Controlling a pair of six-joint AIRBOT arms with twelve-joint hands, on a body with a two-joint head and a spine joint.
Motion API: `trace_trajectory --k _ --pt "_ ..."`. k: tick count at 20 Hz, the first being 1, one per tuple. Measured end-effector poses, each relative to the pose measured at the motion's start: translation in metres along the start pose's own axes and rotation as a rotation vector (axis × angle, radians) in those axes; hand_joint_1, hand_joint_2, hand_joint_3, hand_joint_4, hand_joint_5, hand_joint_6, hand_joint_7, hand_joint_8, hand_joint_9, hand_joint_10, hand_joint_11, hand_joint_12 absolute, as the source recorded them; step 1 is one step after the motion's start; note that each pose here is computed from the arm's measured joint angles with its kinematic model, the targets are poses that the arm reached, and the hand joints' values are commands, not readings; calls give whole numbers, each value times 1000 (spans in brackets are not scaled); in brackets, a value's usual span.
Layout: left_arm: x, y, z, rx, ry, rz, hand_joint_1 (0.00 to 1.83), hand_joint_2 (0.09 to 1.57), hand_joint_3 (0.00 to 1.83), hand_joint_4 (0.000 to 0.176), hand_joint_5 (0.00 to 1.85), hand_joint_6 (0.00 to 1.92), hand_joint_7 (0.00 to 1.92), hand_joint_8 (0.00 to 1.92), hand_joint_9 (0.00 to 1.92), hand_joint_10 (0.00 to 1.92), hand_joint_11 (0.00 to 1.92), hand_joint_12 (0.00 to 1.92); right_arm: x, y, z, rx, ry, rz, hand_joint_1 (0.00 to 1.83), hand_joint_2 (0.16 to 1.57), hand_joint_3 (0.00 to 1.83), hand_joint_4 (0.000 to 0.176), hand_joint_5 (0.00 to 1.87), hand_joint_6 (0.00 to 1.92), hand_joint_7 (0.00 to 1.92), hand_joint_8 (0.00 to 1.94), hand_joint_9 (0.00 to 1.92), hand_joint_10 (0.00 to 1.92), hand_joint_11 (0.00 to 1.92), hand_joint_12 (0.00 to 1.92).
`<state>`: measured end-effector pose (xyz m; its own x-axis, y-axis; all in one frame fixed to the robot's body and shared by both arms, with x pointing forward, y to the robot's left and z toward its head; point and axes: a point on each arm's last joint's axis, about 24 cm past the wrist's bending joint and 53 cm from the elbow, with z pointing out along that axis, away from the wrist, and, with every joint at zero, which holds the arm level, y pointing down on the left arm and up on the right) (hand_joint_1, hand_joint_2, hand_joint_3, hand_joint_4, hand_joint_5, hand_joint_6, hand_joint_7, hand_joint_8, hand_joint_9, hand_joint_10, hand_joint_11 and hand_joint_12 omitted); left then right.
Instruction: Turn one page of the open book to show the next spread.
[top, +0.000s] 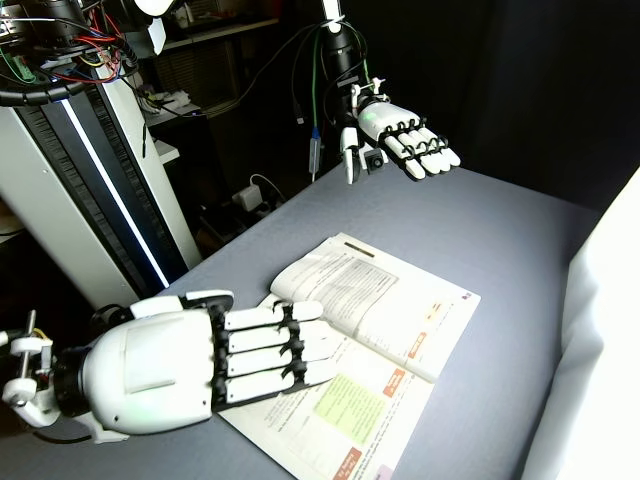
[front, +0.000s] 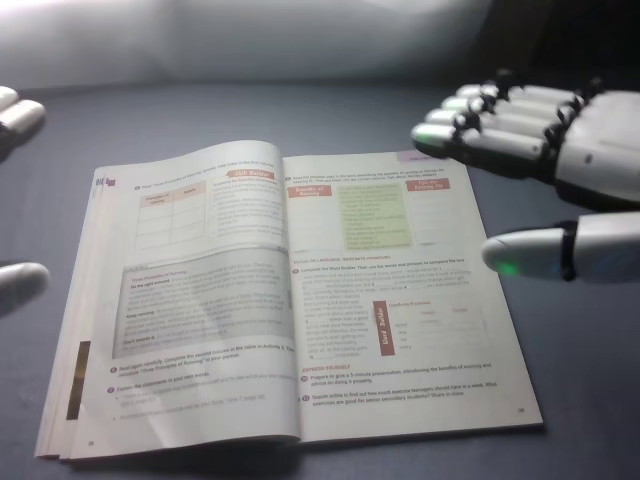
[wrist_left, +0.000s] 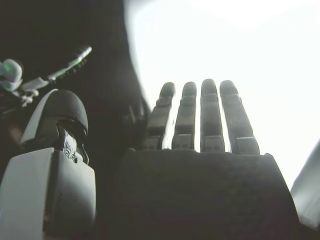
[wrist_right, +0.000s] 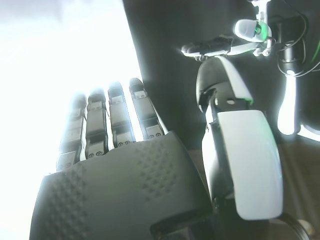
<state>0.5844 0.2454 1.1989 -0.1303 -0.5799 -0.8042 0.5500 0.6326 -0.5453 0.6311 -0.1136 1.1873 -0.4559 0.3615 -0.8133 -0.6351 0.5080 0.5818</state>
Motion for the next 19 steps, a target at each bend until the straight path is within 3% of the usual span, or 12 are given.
trace_trajectory --k 6,8,11,13,15,16,17,18,19 --pt "31 -12 25 70 77 -58 0 1196 0 0 0 0 0 0 0 0 0 0 17 -23 -24 87 4 76 0 1339 27 0 12 5 0 0 0 0 0 0" --pt "39 -14 28 83 97 -75 0 1217 0 0 0 0 0 0 0 0 0 0 11 -25 -30 93 -25 93 0 1357 33 0 20 8 0 0 0 0 0 0" --pt "43 -13 34 89 80 -113 0 1218 0 0 0 0 0 0 0 0 0 0 -4 -16 -36 60 -94 109 0 1359 33 0 21 8 0 0 0 0 0 0" --pt "47 -15 38 103 66 -141 0 1223 0 50 0 0 0 0 0 0 0 0 -2 -15 -41 49 -106 123 0 1382 42 0 25 10 0 0 0 0 0 0" --pt "53 -16 41 113 62 -176 0 1247 8 85 0 0 0 0 0 0 0 0 -4 -18 -46 49 -132 145 0 1383 36 0 21 8 0 0 0 0 15 7" --pt "56 -16 42 114 58 -198 1 1285 16 93 0 0 0 0 0 0 0 0 -10 -19 -50 47 -163 161 0 1399 41 0 3 1 0 0 0 0 2 1" --pt "58 -17 42 116 57 -213 47 1305 15 94 0 0 0 0 0 0 0 0 -15 -19 -53 42 -190 173 0 1409 43 0 0 0 0 0 0 0 0 0" --pt "59 -17 43 119 49 -224 62 1330 23 28 0 0 0 0 0 0 0 0 -22 -18 -56 31 -228 186 26 1427 40 0 0 0 0 0 0 0 0 0" --pt "56 -16 43 117 28 -240 171 1324 12 31 0 0 0 0 0 0 0 0 -29 -15 -59 11 -269 198 64 1445 35 0 0 0 0 0 0 0 0 0"
